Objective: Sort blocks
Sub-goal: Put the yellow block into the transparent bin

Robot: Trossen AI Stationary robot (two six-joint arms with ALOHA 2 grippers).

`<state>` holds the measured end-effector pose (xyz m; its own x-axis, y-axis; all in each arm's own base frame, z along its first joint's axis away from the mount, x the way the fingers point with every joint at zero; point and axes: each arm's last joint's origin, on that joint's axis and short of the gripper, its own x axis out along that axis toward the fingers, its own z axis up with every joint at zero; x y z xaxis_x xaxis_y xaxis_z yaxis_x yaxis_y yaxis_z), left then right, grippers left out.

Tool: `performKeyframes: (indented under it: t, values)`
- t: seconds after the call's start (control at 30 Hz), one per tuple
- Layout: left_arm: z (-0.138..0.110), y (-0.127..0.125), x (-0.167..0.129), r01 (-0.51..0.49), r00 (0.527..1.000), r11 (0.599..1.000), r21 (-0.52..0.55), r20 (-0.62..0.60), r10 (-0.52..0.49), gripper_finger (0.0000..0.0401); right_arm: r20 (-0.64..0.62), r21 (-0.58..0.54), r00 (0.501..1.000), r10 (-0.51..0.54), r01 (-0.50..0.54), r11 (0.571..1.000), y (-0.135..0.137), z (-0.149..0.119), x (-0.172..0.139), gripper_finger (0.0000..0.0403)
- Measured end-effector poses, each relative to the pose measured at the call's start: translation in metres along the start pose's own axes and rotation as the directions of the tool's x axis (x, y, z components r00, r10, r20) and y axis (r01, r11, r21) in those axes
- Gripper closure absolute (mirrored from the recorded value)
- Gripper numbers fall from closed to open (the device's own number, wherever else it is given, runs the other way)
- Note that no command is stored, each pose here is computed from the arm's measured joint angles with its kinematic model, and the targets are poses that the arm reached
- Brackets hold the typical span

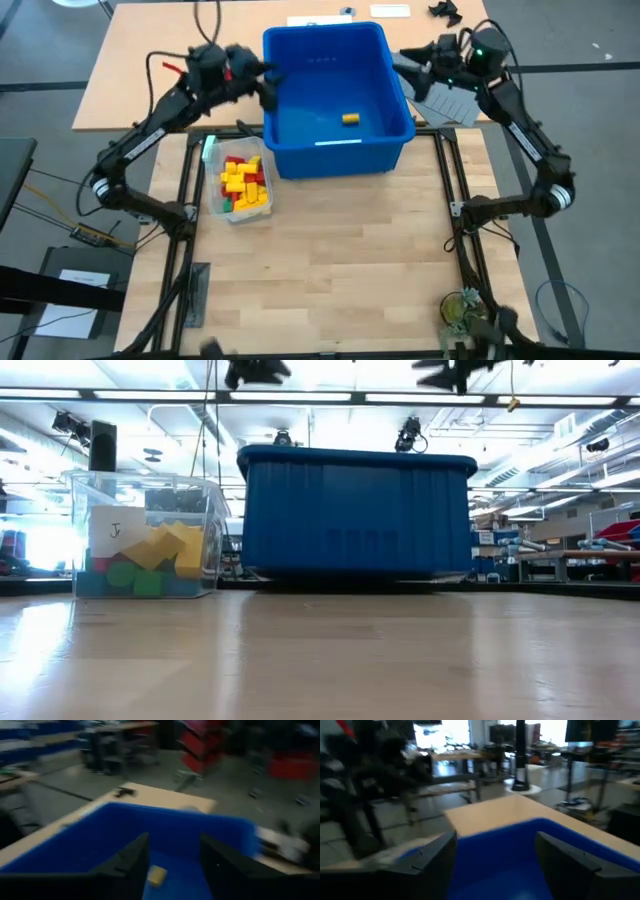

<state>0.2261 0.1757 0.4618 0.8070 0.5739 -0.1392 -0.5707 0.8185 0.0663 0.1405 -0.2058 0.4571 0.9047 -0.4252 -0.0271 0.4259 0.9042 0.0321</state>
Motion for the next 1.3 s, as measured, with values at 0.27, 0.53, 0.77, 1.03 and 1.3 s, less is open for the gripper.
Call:
performKeyframes:
  t: [0.27,0.53,0.77,1.03,1.3]
  values:
    - [-0.004,-0.079,-0.023,0.217,0.976,0.973,0.077,-0.054,-0.213,0.0349,-0.034,0.137,0.99,0.139,-0.133,0.982,0.047,0.008,-0.027,0.0179]
    - [-0.04,-0.143,-0.031,0.327,0.945,0.938,0.118,-0.071,-0.32,0.039,-0.146,0.11,0.964,0.221,-0.206,0.972,0.089,-0.029,-0.058,0.033]
    - [-0.075,-0.15,-0.056,0.365,0.93,0.929,0.058,0.023,-0.367,0.0394,-0.05,0.108,0.962,0.27,-0.264,0.959,0.106,-0.076,-0.085,0.0389]
    - [-0.116,-0.136,-0.088,0.338,0.94,0.938,-0.077,0.067,-0.333,0.0394,0.002,0.135,0.964,0.266,-0.264,0.955,0.112,-0.117,-0.092,0.04]
    - [-0.125,-0.13,-0.103,0.31,0.947,0.944,-0.116,0.124,-0.296,0.0394,0.037,0.135,0.964,0.264,-0.267,0.954,0.113,-0.129,-0.087,0.0401]
